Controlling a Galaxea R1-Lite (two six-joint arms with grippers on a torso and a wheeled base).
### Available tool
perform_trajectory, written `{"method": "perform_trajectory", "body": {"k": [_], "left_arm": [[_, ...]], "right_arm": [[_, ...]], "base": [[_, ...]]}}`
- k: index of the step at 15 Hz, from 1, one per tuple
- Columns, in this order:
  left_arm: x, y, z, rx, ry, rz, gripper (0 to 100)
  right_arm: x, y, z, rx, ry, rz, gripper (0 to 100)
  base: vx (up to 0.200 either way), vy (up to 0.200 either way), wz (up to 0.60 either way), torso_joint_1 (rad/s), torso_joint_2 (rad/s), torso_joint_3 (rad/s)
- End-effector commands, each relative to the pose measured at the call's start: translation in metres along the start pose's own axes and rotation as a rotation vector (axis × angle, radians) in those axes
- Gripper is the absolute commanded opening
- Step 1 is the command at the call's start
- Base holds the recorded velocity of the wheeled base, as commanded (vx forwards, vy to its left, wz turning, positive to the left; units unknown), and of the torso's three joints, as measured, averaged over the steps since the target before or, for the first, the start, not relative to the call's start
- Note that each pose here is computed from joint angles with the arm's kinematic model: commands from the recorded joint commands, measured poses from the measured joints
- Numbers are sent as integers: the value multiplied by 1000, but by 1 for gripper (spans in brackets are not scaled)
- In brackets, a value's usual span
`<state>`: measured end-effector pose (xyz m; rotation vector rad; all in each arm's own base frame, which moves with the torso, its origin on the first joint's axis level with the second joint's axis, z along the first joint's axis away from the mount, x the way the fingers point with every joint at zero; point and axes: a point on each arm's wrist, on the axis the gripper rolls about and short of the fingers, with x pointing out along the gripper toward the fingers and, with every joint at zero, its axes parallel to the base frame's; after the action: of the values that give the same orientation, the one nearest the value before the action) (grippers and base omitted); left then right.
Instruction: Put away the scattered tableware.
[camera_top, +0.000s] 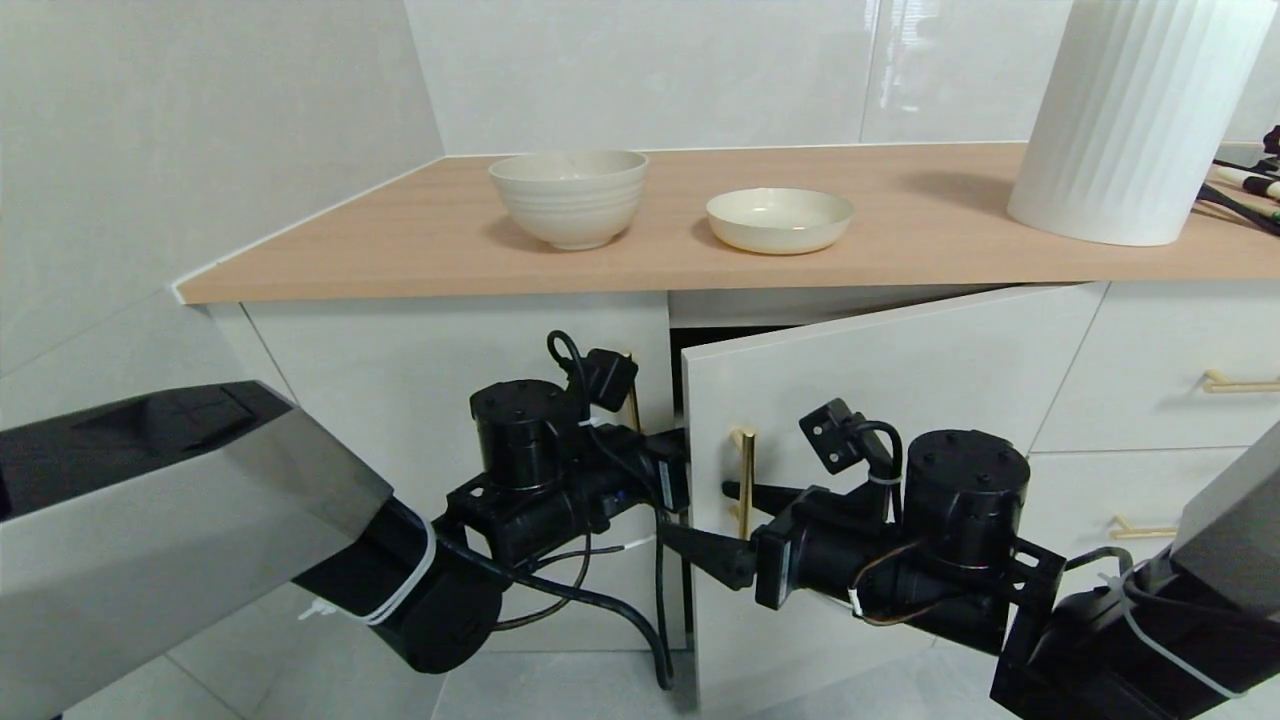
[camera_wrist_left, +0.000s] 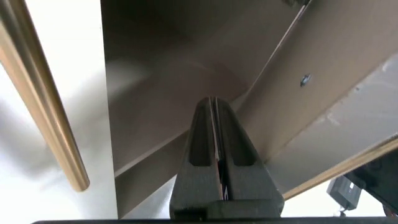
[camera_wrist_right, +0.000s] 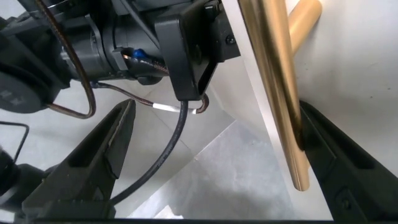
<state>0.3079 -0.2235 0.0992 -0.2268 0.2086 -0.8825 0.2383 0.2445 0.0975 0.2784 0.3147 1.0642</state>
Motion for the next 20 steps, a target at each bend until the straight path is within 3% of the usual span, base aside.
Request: {"method": "perform_trajectory", "body": {"k": [1, 8, 15, 17, 20], "left_arm": [[1, -3, 1, 0, -3, -16, 0], [4, -20, 1, 11, -20, -59, 0], [5, -19, 0, 9, -15, -66, 0], [6, -22, 0, 12, -14, -72, 0], [8, -25, -5, 9, 0, -80, 0]], "right_arm": [[0, -2, 0, -1, -7, -9, 100], [-13, -28, 10, -29, -68, -99, 100], [-52, -59, 27, -78, -164, -250, 100], [-60, -59, 29, -79, -174, -263, 100], [-95, -40, 25, -72, -160, -268, 100]], "base": [[0, 0, 0, 0, 0, 0], [0, 0, 0, 0, 0, 0], [0, 0, 0, 0, 0, 0], [0, 0, 0, 0, 0, 0], [0, 0, 0, 0, 0, 0]]}}
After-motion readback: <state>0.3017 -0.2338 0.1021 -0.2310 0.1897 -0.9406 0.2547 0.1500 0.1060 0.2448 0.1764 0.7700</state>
